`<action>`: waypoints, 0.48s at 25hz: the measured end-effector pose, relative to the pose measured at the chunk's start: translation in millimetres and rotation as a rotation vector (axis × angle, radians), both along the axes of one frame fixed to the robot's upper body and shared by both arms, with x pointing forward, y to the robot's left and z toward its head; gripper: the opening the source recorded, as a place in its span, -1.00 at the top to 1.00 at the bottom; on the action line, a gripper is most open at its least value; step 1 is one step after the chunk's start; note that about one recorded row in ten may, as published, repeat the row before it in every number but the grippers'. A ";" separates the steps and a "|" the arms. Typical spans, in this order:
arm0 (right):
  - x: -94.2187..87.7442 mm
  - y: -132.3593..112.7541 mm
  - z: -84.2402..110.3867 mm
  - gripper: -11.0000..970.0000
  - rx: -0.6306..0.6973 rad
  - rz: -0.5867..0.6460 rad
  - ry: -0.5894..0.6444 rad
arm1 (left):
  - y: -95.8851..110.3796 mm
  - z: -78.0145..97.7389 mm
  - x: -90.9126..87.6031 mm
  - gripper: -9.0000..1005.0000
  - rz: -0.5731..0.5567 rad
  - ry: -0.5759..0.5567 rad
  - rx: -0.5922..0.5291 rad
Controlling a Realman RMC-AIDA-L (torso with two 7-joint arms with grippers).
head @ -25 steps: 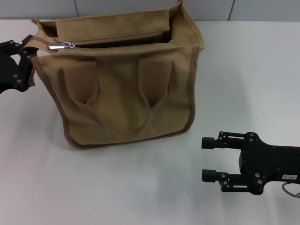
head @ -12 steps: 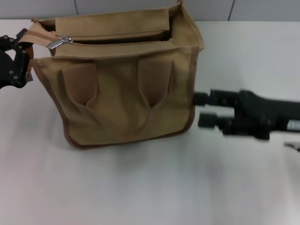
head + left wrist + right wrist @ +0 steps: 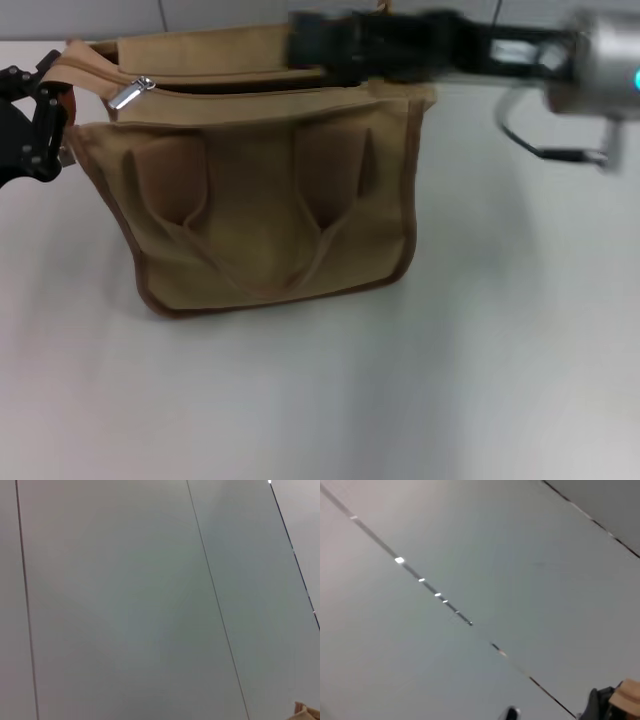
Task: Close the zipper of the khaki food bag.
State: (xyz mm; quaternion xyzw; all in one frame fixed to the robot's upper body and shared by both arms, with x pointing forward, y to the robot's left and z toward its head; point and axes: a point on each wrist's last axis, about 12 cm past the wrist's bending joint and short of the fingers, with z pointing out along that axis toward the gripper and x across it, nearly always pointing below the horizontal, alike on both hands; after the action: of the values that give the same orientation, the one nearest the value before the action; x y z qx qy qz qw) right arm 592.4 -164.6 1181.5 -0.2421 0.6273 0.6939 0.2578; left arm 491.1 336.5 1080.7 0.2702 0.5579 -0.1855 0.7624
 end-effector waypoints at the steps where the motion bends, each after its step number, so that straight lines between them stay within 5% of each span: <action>1: 8.6 15.5 4.0 -0.45 -0.046 -0.001 0.046 | 0.0 0.4 0.3 0.95 0.001 -0.002 -0.001; 12: 32.8 73.5 15.1 -0.45 -0.247 -0.022 0.204 | -1.1 4.5 3.1 0.95 -0.003 -0.025 -0.013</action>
State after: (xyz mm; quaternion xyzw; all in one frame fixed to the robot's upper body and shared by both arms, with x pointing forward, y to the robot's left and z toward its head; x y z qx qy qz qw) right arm 625.2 -91.0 1196.6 -0.1931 0.7334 0.6296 0.1687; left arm 494.1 335.5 1085.1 0.2686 0.5465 -0.1868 0.7709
